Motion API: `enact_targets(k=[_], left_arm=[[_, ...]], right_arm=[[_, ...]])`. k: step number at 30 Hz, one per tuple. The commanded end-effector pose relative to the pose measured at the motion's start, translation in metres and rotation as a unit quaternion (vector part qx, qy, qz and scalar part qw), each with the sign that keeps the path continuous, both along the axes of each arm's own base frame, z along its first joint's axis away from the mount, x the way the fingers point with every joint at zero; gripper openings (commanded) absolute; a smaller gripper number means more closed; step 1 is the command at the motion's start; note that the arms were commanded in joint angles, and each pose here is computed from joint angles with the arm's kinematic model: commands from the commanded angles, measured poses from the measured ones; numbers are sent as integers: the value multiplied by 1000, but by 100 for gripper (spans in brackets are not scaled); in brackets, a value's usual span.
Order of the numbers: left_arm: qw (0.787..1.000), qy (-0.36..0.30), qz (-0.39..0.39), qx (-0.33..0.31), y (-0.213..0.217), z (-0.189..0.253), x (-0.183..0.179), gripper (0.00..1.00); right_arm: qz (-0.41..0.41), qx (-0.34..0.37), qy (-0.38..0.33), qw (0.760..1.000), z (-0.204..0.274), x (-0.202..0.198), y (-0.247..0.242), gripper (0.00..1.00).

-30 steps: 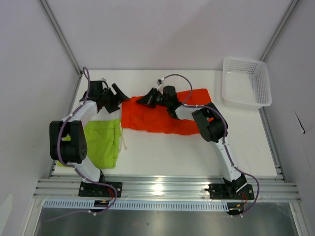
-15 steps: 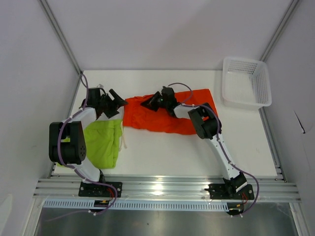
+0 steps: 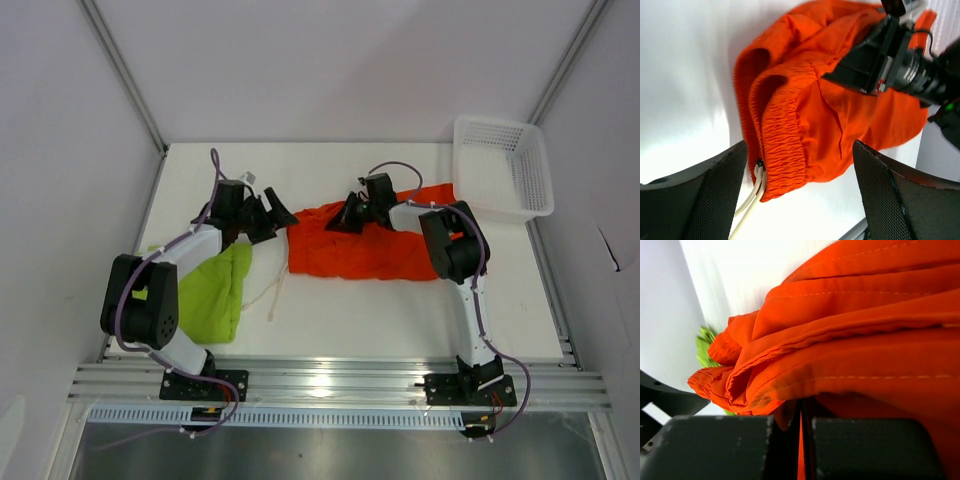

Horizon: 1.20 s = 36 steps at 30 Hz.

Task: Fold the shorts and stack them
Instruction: Fold the shorts

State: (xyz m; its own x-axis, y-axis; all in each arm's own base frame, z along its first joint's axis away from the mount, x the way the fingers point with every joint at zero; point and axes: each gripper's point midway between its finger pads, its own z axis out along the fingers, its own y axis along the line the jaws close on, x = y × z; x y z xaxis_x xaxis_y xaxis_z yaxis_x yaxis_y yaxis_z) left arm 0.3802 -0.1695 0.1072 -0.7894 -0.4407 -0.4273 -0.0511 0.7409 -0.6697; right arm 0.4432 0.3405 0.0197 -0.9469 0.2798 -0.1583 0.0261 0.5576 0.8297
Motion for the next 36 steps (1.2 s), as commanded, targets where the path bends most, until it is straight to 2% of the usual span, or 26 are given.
enact_targets(k=[1,3,9,16,17,25,29,36], left_arm=[[1000,-3,-9,10,-10,8,-26,87],[1000,18,-12,16,-10,-4,-45,87],[1000,8,0,25,-5,-10,-68,89],[1000,-13,9,14,-7,-16,-60,89],[999,-32,7,8,-11,-11,-52,89],[998,-57,-15,32,-29,-26,-32,88],[998,-46,-33,25,-41,-45,-39,86],[995,-73,-64,17,-70,-56,-56,87]], right_arm=[[76,-60,54,994,-30,-55,-20,0],[94,-53,46,993,-24,-58,-21,0],[127,-54,42,989,-15,-66,-30,0],[153,-58,41,986,-8,-83,-35,0],[153,-56,42,986,-8,-84,-36,0],[158,-31,45,986,-6,-99,-35,0],[158,-27,43,986,-3,-99,-35,0],[143,-7,39,989,1,-95,-30,0]])
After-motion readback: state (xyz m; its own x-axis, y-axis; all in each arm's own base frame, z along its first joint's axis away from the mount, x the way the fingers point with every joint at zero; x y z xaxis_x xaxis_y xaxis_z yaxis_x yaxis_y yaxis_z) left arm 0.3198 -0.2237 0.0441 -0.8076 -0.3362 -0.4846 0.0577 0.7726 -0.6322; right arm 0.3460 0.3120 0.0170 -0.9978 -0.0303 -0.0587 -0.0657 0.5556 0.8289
